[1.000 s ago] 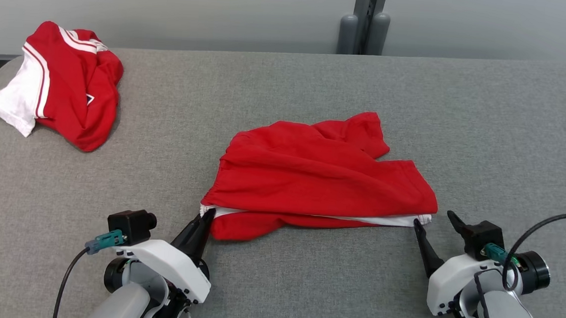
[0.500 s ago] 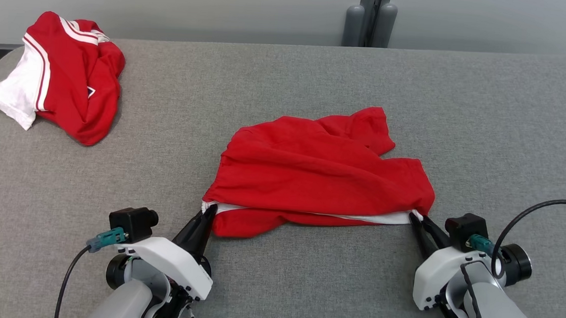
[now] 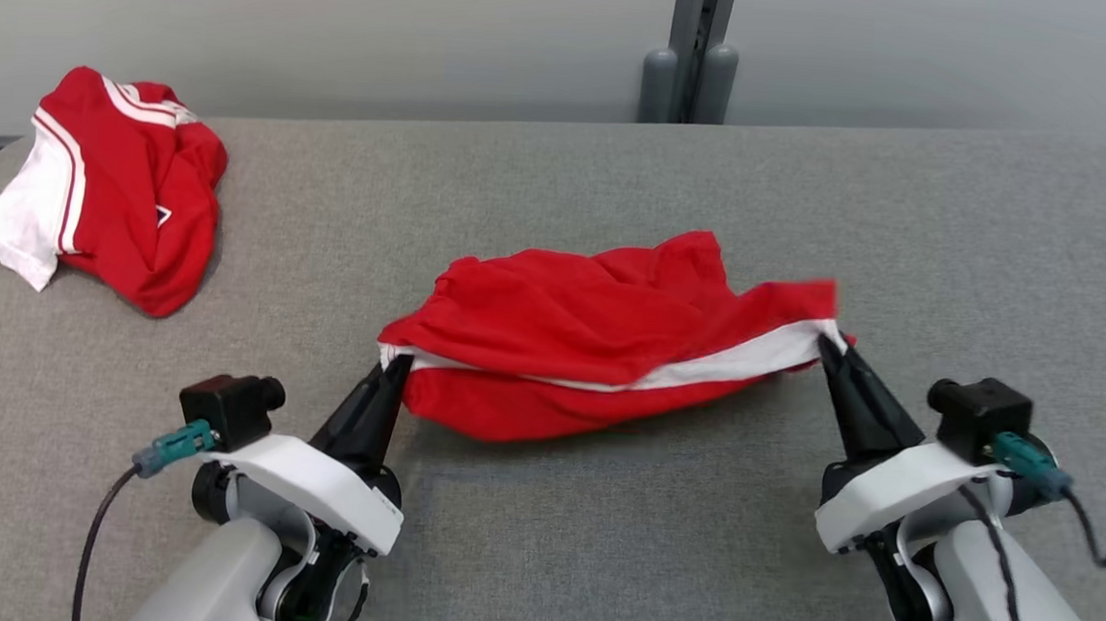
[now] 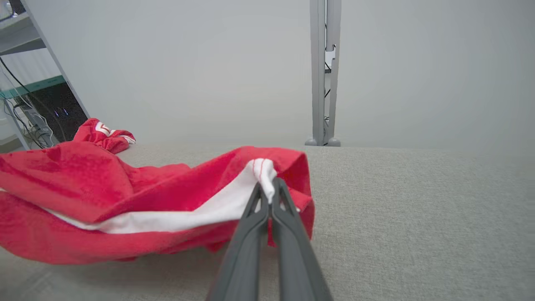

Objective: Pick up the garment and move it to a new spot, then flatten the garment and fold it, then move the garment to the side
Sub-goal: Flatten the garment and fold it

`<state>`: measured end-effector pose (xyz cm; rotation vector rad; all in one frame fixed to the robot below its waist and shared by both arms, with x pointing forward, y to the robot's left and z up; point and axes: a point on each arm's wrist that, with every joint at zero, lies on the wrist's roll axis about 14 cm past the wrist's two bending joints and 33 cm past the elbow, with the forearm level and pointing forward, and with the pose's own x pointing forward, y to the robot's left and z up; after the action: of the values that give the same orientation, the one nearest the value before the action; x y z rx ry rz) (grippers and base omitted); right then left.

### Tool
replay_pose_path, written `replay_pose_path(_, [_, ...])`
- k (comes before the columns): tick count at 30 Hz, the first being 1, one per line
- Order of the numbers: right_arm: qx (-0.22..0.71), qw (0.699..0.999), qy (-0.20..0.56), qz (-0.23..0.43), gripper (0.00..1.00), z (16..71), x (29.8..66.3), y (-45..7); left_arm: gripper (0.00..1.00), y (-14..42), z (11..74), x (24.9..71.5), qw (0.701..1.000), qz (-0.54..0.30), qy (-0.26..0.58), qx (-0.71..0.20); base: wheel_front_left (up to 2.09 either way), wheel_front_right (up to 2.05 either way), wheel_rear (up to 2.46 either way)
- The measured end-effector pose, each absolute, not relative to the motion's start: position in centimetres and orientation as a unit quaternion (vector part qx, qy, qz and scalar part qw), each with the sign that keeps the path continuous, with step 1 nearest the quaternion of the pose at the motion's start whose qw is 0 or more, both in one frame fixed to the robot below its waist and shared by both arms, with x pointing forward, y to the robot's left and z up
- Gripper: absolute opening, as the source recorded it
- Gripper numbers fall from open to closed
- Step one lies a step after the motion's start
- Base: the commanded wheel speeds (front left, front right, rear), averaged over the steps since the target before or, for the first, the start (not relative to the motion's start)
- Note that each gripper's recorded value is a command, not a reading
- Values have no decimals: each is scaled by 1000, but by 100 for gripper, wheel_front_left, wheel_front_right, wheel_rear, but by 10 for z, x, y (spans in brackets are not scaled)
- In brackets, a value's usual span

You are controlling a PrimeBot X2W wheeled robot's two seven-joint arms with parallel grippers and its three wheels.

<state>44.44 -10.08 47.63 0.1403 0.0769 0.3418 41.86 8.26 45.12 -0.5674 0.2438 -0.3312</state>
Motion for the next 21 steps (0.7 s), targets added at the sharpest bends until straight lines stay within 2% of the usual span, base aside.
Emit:
replay_pose_path(8, [152, 975, -63, 151, 0, 553, 430, -130, 0, 72, 527, 417, 934, -214, 22, -284, 0, 0, 0])
replay_pose_path(21, [192, 944, -230, 140, 0, 682, 366, -182, 0, 60, 685, 375, 905, -319, -124, -252, 0, 0, 0])
